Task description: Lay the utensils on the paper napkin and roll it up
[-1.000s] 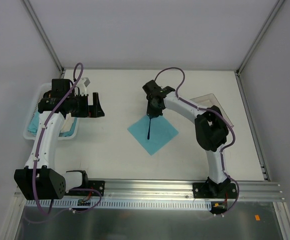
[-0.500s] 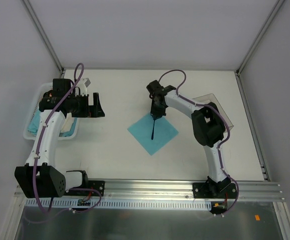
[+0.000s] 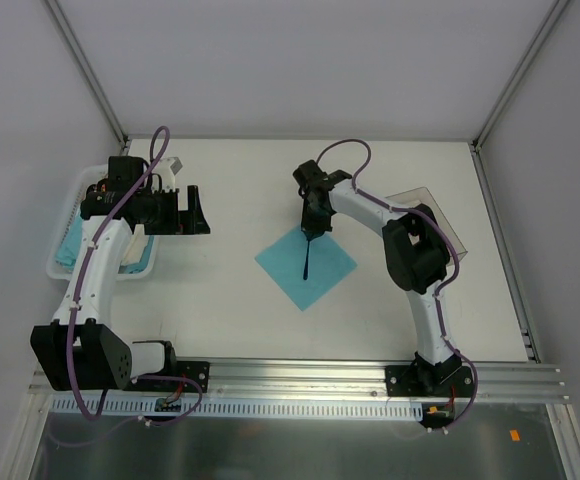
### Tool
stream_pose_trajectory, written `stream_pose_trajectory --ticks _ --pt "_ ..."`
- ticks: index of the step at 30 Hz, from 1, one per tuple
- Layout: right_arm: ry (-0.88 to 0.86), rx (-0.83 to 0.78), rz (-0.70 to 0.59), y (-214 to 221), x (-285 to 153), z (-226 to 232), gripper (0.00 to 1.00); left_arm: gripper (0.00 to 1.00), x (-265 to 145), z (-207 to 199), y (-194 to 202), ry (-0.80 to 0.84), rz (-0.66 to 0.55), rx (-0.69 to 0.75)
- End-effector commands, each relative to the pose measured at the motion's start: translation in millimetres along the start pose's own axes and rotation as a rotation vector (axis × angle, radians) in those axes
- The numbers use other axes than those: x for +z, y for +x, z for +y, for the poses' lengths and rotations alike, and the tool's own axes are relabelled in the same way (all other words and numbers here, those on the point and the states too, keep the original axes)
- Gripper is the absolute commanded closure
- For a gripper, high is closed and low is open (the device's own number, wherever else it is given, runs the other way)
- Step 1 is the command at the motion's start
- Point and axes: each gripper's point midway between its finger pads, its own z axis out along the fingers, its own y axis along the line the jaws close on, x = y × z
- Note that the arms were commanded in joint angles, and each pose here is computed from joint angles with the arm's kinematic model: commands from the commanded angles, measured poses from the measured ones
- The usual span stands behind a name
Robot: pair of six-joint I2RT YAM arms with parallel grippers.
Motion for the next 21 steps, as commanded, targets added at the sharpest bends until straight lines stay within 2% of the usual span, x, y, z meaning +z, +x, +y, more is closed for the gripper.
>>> stream_pose_trajectory --ticks 1,21 --pt "-0.012 -0.028 -0.006 -4.3 -11.1 5.2 1.00 0.01 0.0 3.7 1.0 -0.013 0.011 -0.025" --pt "0.007 -0.050 0.024 1.9 2.3 -0.2 1.00 0.01 1.5 1.6 2.2 0.002 0.020 -0.027"
